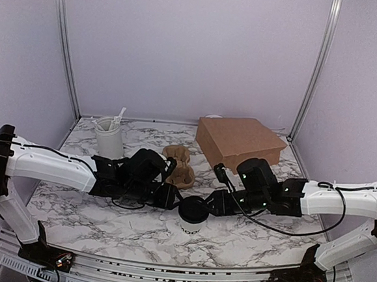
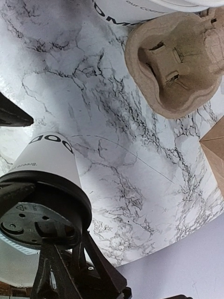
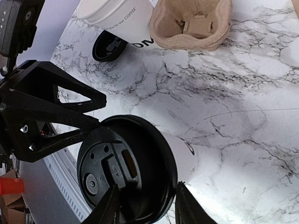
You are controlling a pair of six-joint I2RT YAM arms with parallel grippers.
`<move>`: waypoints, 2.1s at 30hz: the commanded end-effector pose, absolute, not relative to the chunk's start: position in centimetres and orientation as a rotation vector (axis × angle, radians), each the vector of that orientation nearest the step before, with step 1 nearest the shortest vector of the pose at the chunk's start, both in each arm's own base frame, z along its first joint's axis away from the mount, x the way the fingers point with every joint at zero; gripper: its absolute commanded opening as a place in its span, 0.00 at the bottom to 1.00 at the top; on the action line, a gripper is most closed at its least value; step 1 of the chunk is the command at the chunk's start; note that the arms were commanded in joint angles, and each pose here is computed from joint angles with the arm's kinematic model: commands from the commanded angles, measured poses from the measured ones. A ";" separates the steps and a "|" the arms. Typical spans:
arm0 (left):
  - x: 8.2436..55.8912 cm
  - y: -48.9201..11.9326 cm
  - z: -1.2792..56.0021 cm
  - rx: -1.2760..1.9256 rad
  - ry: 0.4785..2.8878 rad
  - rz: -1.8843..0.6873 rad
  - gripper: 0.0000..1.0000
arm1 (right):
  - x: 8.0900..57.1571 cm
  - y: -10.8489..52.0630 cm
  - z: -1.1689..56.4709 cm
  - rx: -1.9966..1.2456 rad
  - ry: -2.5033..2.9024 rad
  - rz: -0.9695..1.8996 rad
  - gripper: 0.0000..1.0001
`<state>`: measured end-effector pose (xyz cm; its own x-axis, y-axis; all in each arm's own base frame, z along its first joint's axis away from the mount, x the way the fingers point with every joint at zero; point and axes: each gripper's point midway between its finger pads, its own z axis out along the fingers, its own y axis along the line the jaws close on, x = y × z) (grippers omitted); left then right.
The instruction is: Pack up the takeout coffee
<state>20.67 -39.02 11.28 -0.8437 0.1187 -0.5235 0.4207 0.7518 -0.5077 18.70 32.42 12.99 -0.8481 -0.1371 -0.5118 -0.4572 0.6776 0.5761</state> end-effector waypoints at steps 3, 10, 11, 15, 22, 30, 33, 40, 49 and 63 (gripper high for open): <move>20.2 -37.2 7.8 0.531 2.623 -0.637 0.41 | 20.2 32.4 14.9 -0.414 2.432 0.933 0.44; 21.6 -38.4 10.1 0.532 2.574 -0.675 0.41 | 20.9 32.6 16.3 -0.390 2.396 0.934 0.52; 21.7 -38.5 10.5 0.532 2.565 -0.685 0.42 | 20.9 32.6 16.3 -0.391 2.395 0.929 0.53; 21.9 -38.6 12.0 0.532 2.547 -0.713 0.42 | 21.2 32.3 16.4 -0.397 2.396 0.909 0.54; 20.8 -37.8 13.0 0.520 2.553 -0.779 0.44 | 21.2 32.4 17.7 -0.503 2.347 0.916 0.54; 19.2 -38.2 13.8 0.541 2.553 -0.882 0.45 | 20.8 32.7 18.0 -0.607 2.339 0.896 0.52; 18.4 -38.5 13.5 0.559 2.565 -0.906 0.45 | 20.9 32.7 17.8 -0.628 2.344 0.881 0.51; 17.4 -38.8 12.5 0.550 2.592 -0.934 0.44 | 21.0 33.2 17.2 -0.675 2.359 0.876 0.47; 16.9 -39.5 12.5 0.552 2.592 -0.982 0.44 | 21.1 33.9 16.3 -0.703 2.377 0.877 0.43; 17.0 -39.7 10.5 0.542 2.642 -0.939 0.44 | 20.6 33.6 15.4 -0.680 2.413 0.899 0.37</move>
<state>17.07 -39.42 11.48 -0.8844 0.2478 -0.3955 0.4435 0.7101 -0.5469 20.33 33.32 14.35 -0.7607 -0.3084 -0.5711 -0.5991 0.6722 0.4350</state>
